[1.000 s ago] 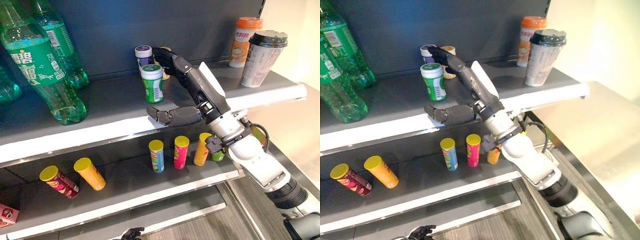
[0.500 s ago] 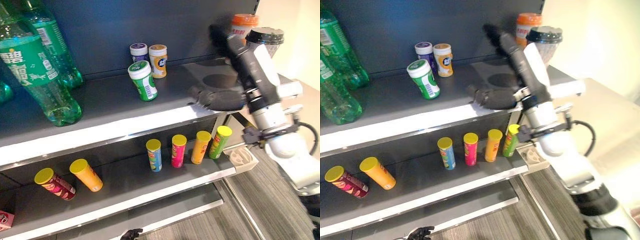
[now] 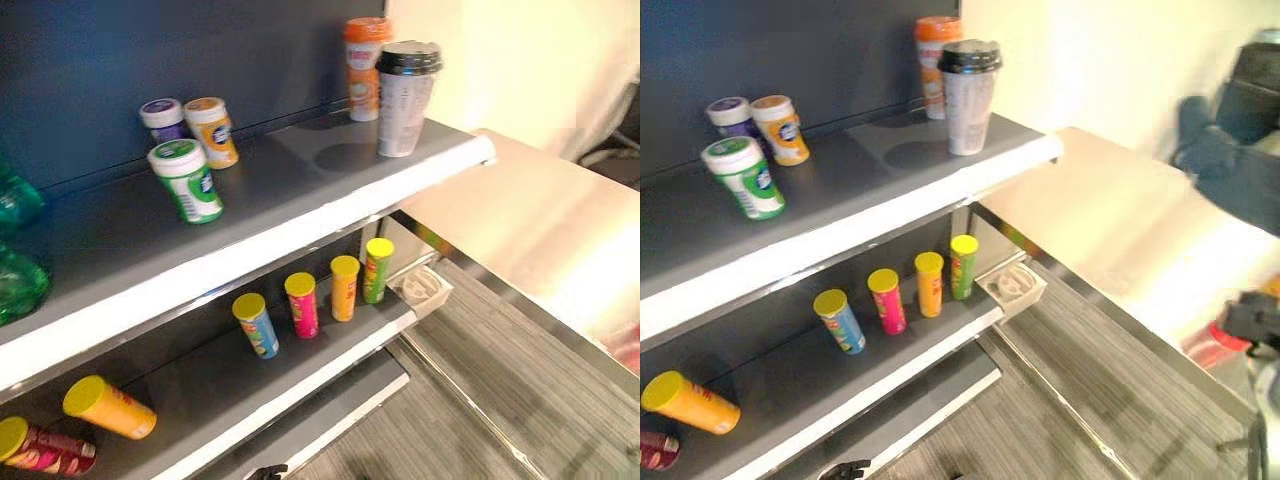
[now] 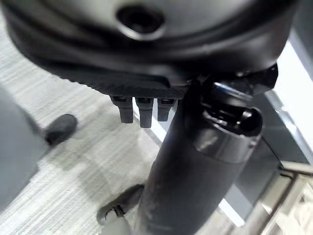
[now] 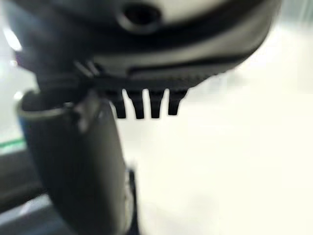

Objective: Put the goods on the table back onto the shelves and tidy them up.

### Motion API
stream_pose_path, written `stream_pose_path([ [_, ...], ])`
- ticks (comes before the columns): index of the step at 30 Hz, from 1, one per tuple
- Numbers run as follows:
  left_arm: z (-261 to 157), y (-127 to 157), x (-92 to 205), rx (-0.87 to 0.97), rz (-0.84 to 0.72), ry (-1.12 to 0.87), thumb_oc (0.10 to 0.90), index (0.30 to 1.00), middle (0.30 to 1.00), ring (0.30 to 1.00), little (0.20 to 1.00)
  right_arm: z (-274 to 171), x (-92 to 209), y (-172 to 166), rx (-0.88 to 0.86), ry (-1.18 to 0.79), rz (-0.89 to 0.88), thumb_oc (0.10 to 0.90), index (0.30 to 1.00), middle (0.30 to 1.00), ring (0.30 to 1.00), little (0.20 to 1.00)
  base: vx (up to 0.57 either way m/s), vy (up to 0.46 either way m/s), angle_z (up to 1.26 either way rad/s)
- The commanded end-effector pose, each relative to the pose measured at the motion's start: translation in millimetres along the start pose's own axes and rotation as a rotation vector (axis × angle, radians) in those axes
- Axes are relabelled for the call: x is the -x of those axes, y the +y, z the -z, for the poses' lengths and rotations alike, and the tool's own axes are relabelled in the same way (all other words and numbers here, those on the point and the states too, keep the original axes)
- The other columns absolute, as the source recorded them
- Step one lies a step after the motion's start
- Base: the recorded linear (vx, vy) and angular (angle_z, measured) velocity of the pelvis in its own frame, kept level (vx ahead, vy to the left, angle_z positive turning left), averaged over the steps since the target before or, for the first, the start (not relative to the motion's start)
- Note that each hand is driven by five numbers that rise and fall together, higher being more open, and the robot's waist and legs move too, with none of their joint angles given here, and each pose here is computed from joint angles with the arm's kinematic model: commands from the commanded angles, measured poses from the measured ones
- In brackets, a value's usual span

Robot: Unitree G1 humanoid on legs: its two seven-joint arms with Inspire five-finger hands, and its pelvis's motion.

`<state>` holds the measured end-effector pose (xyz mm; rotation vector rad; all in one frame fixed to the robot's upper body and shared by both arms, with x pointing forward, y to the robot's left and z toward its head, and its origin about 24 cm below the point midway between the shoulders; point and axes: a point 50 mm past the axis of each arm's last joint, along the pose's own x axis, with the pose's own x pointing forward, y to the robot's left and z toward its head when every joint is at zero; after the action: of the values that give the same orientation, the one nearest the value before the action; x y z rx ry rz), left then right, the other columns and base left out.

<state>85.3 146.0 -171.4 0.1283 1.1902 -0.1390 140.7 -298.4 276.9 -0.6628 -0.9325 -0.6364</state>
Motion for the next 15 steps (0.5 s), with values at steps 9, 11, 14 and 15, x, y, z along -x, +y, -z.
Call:
stream_pose_path([
  [9,-84.9,51.7,0.6,-0.131,-0.115,-0.266,0.800,0.900,0.900,0.900,0.900,9.8,-29.1,13.2,0.050,-0.079,0.112,0.800,0.900,0.900,0.900,0.900,-0.17,0.092,-2.00],
  [11,-66.2,57.5,0.7,-0.111,-0.136,-0.210,0.800,0.900,0.900,0.900,0.900,22.5,-16.6,21.4,0.015,0.005,0.064,0.800,0.900,0.900,0.900,0.900,-0.03,-0.164,-1.71],
  [14,-69.2,57.8,0.5,-0.107,-0.138,-0.218,0.800,0.900,0.900,0.900,0.900,32.5,-9.8,20.3,0.006,0.069,0.048,0.800,0.900,0.900,0.900,0.900,0.05,-0.063,-0.34],
  [15,-57.6,54.8,-0.9,-0.079,-0.145,-0.183,0.800,0.900,0.900,0.900,0.900,45.9,4.2,19.5,-0.018,0.164,0.044,0.800,0.900,0.900,0.900,0.900,0.06,-0.078,0.47],
])
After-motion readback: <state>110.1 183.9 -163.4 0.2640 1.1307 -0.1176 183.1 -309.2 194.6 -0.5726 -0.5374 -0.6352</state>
